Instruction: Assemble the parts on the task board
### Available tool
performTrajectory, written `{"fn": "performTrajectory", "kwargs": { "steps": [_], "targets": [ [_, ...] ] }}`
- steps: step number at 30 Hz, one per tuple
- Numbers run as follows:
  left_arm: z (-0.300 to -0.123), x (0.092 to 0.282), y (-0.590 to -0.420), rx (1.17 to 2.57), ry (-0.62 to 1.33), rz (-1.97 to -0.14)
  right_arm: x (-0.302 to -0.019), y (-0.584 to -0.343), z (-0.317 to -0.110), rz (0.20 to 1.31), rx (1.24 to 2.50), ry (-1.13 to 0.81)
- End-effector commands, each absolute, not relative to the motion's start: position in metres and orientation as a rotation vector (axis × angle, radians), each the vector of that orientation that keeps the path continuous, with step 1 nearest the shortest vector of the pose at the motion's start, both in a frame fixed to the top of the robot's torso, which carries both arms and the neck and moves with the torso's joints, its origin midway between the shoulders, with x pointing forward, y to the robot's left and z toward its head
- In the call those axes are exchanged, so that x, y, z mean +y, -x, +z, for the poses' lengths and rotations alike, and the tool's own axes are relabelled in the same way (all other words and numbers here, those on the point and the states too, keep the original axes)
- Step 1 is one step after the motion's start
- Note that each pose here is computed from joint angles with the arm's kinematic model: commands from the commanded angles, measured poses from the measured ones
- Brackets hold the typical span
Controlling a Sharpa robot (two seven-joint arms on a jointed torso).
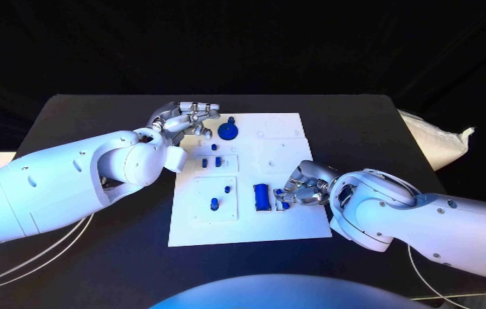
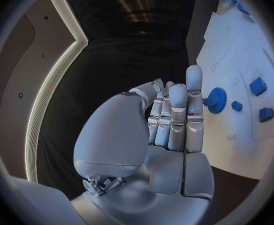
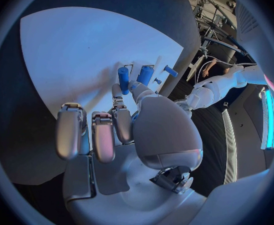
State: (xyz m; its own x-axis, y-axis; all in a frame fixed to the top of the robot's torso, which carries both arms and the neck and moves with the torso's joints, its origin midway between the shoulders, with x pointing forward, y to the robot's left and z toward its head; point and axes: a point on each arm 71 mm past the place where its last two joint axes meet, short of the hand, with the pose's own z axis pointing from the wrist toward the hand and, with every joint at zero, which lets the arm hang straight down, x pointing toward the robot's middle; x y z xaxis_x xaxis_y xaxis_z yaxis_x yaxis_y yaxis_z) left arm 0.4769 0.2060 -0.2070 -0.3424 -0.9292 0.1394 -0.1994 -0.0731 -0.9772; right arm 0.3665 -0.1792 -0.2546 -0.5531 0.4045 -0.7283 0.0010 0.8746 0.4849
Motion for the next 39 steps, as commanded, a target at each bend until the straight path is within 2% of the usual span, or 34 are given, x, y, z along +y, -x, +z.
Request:
{"fn": "performTrajectory", "kwargs": {
  "steps": [1,39],
  "targets": [
    [-0.2061,0.2027,-0.4760,1.579,1.226,-1.494,-0.1772,-0.3655,-0.2562,0.533,2.122,-0.264],
    [-0.2067,0.2026,-0.4761,1.588,1.229,-1.492,-0.1732,-0.3644,-0.2568,0.536,2.126,-0.212]
  ]
}}
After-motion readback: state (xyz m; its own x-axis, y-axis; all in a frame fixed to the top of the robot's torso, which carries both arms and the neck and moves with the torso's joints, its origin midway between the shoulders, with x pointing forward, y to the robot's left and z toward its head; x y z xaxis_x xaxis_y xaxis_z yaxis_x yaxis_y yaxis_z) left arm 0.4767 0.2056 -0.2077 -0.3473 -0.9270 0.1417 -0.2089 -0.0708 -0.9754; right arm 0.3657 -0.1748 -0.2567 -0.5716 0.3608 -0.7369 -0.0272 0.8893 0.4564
